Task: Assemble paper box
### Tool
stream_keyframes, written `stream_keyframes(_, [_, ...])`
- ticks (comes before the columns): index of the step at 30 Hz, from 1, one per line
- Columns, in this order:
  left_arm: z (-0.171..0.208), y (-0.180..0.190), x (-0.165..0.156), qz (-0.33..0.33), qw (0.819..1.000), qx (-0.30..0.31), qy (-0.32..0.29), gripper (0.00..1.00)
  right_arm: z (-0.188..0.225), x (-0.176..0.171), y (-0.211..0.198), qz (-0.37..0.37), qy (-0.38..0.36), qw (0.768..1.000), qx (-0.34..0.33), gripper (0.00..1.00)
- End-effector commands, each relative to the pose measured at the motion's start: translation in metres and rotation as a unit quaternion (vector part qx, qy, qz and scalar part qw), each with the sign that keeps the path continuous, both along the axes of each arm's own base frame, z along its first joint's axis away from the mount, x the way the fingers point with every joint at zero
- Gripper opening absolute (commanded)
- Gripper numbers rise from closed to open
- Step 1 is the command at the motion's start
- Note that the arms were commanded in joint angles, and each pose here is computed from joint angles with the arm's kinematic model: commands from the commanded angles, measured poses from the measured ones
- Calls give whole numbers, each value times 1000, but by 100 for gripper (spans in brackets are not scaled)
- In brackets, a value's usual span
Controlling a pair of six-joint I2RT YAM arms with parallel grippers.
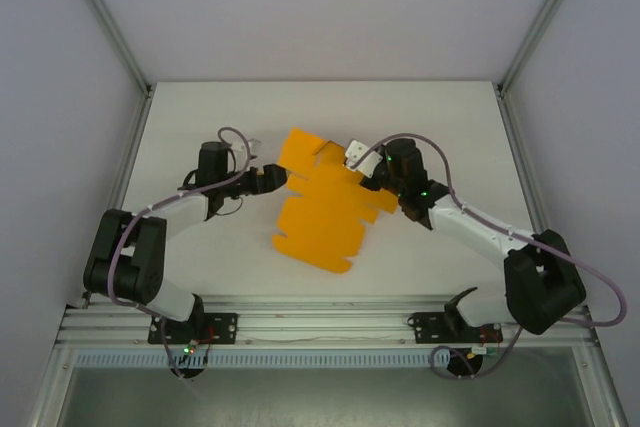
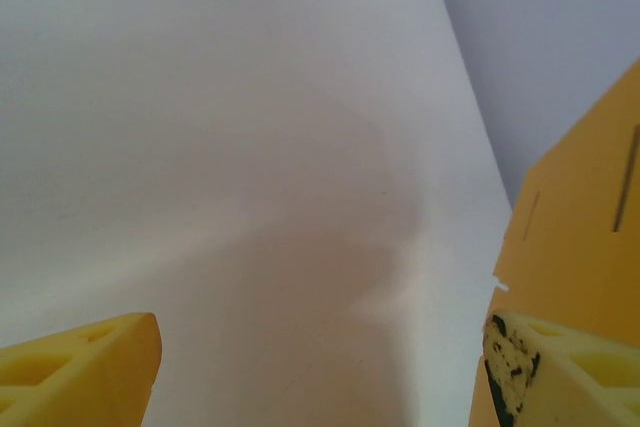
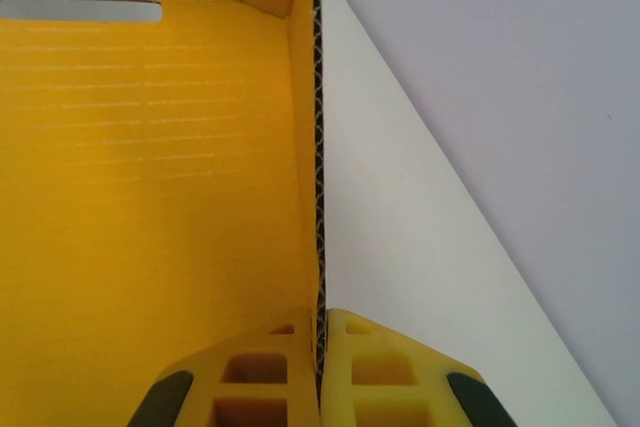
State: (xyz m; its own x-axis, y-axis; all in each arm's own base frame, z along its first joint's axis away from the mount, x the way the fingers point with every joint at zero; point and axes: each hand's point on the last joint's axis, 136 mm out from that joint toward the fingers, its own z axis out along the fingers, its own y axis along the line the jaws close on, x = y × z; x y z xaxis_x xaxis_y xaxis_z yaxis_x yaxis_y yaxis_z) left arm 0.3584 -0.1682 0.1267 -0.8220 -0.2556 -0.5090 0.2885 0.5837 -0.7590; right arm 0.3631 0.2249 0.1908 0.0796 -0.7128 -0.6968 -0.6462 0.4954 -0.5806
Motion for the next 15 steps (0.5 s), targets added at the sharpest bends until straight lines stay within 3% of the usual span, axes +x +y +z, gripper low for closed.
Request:
stream_keyframes(1, [14,-18,-7,-43,998,-38,-24,83,12,12,6,-24,-26,999,-5,0])
stream_keyframes(11, [4,-18,-17,-38,999,-19,-19,81,10,15,7,-33,-41,998,-26,0])
stream_keyframes(15, [0,-25,-30,-66,997,-37,-25,73,11,16,9,-31,-42,998,-23,0])
